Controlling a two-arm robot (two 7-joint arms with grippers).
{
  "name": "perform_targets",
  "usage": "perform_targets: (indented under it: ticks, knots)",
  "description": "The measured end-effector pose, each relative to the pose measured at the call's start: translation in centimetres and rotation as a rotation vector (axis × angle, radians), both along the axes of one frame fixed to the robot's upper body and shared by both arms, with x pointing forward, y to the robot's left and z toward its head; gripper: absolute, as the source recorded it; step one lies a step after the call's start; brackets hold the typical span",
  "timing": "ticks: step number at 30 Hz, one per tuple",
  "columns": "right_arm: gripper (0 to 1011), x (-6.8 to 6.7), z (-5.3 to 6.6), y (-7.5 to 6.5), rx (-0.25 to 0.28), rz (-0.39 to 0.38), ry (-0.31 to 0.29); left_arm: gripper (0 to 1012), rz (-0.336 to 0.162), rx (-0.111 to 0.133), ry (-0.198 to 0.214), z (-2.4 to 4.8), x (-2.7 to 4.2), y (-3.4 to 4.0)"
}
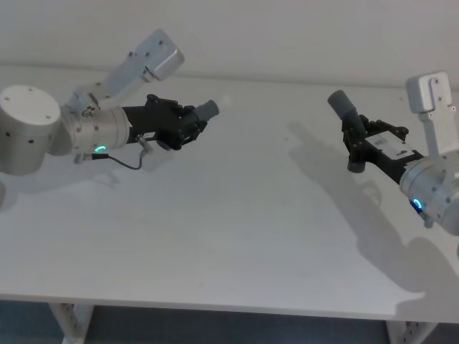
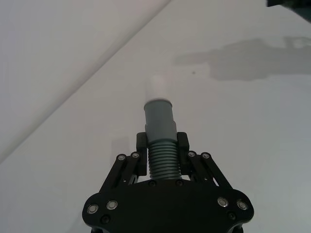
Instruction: Use both hands to pick up one end of the pipe from the table, align the ends, and insert them.
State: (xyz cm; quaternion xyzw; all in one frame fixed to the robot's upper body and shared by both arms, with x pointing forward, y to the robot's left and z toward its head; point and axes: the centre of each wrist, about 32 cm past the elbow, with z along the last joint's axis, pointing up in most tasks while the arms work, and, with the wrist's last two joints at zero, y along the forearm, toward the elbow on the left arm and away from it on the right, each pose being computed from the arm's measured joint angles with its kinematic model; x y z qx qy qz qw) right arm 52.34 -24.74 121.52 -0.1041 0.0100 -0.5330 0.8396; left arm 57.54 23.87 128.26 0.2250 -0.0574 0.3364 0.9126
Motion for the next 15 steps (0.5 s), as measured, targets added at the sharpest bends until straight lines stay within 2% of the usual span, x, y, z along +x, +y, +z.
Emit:
perform_targets:
  ticks: [6, 9, 10, 13, 15]
  knots:
    - [274, 0.0, 0.2, -1.0, -0.003, 0.081, -0.023, 347, -0.079, 0.024, -0.020, 0.76, 0.24, 0.86]
    - [274, 0.1, 0.3, -1.7, -0.011, 0.142, -0.038, 347, -0.140, 0.037, -0.029, 1.27, 0.47, 1.47]
    - [274, 0.1, 0.3, -1.7, -0.011, 0.142, -0.038, 347, -0.140, 0.037, -0.029, 1.27, 0.47, 1.47]
    - [274, 0.1, 0.4, -2.4, -0.020, 0.207, -0.050, 347, -0.202, 0.047, -0.036, 1.79, 0.73, 2.07]
    - [274, 0.2, 0.5, -2.7, -0.027, 0.231, -0.054, 347, -0.225, 0.049, -0.038, 2.00, 0.83, 2.26]
